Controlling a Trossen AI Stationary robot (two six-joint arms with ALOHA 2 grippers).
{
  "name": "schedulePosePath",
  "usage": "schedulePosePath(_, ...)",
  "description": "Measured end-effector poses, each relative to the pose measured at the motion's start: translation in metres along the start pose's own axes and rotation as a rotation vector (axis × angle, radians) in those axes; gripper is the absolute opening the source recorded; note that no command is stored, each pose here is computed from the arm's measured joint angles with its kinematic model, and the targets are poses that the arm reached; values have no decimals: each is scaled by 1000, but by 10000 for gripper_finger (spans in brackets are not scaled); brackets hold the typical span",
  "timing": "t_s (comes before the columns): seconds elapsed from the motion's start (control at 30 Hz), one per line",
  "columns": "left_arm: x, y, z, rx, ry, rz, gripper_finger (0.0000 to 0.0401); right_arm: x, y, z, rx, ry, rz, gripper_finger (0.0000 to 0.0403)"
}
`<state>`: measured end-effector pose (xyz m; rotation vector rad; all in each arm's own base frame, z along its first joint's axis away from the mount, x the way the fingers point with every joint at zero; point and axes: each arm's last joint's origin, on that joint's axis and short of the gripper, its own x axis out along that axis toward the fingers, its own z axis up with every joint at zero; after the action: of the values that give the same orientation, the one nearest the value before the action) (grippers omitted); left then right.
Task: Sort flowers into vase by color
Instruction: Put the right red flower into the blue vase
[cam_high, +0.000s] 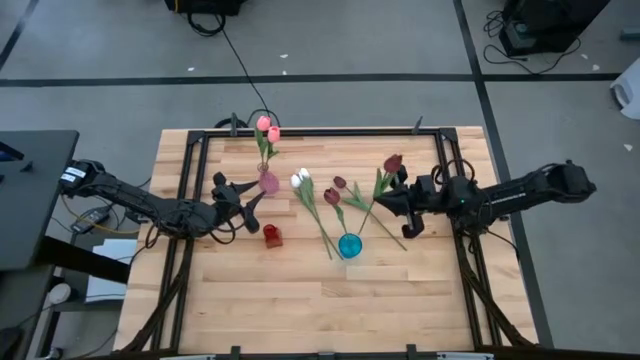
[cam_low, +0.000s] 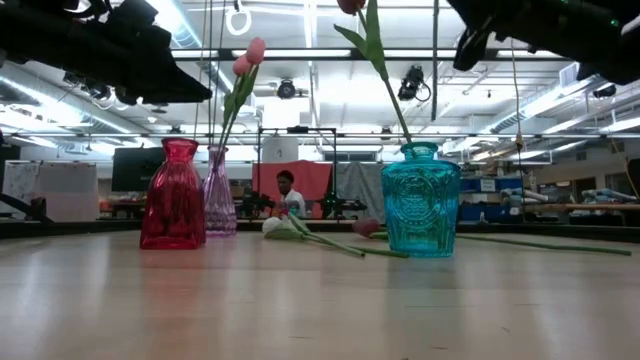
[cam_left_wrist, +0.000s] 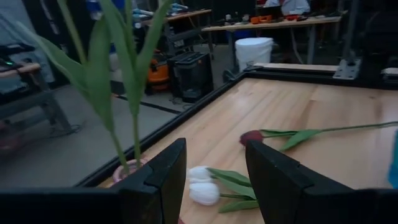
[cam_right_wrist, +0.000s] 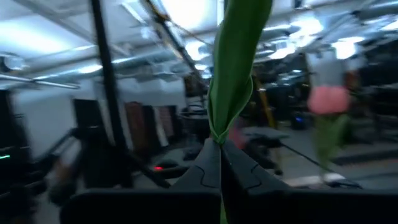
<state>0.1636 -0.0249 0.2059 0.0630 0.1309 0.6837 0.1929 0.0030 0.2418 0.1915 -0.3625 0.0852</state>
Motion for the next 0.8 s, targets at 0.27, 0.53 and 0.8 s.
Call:
schedulePosePath(0.27,0,2,0,39,-3,55,170,23,11,-14,-7,34,88,3)
schedulePosePath(0.53,0,2,0,43,-2,67,170,32,14,-25,-96,89,70,3)
schedulePosePath(0.8,0,2,0,46,0,67,170,31,12,-36,-111,204,38,4)
